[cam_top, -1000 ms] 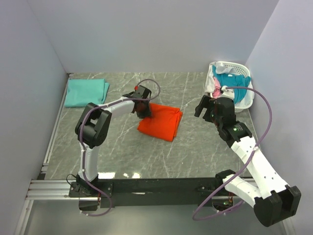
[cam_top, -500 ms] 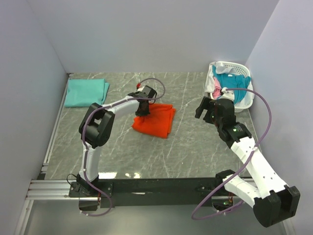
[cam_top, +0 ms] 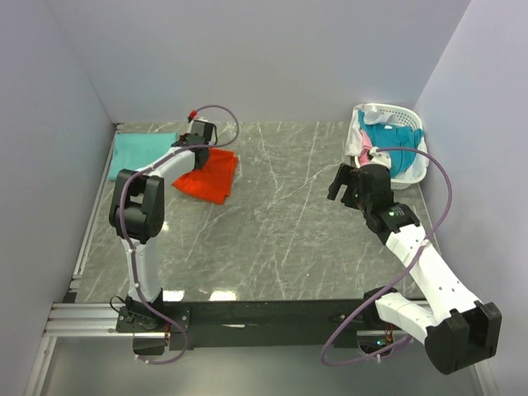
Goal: Fold and stack the t-shirts
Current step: Neatly place the folded tshirt to the corner
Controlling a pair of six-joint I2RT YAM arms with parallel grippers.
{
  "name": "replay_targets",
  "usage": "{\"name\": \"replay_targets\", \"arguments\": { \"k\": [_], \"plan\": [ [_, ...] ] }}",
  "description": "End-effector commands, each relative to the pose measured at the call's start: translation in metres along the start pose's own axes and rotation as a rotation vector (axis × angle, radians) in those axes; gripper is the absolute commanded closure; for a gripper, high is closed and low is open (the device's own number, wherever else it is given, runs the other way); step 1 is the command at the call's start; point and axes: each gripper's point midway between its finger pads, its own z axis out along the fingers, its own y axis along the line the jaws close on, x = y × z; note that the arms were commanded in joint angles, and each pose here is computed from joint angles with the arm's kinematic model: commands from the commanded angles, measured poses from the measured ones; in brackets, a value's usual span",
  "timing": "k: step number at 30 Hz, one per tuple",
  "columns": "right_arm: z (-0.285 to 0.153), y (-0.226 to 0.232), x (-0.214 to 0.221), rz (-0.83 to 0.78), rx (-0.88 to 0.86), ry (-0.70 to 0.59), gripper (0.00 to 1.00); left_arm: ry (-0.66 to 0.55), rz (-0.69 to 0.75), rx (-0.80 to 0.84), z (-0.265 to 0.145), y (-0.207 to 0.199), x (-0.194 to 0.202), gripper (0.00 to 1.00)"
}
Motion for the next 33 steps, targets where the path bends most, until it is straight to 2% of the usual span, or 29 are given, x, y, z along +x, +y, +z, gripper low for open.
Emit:
{"name": "replay_targets", "arguments": {
  "k": [1,2,7,13,22,33],
  "plan": [
    [0.001,-0.005,-0.011,0.002,0.024,-0.042,0.04,-0.155,-0.002,-0.090,-0.008,0.039,-0.055,0.99],
    [0.002,-0.006,-0.012,0.002,0.029,-0.042,0.04,-0.169,0.042,-0.094,-0.007,0.045,-0.061,0.99],
    [0.008,-0.011,-0.006,-0.003,0.059,-0.012,0.04,-0.210,0.027,-0.147,0.004,0.084,-0.089,1.00],
    [0.012,-0.014,-0.005,-0.003,0.078,-0.005,0.04,-0.272,0.026,-0.193,-0.004,0.123,-0.114,1.00],
    [0.016,-0.016,-0.002,0.003,0.088,0.017,0.04,-0.322,0.043,-0.232,-0.021,0.148,-0.135,0.99],
    [0.016,-0.017,-0.001,-0.002,0.091,0.030,0.04,-0.445,-0.017,-0.158,-0.059,0.158,-0.162,0.99]
  ]
}}
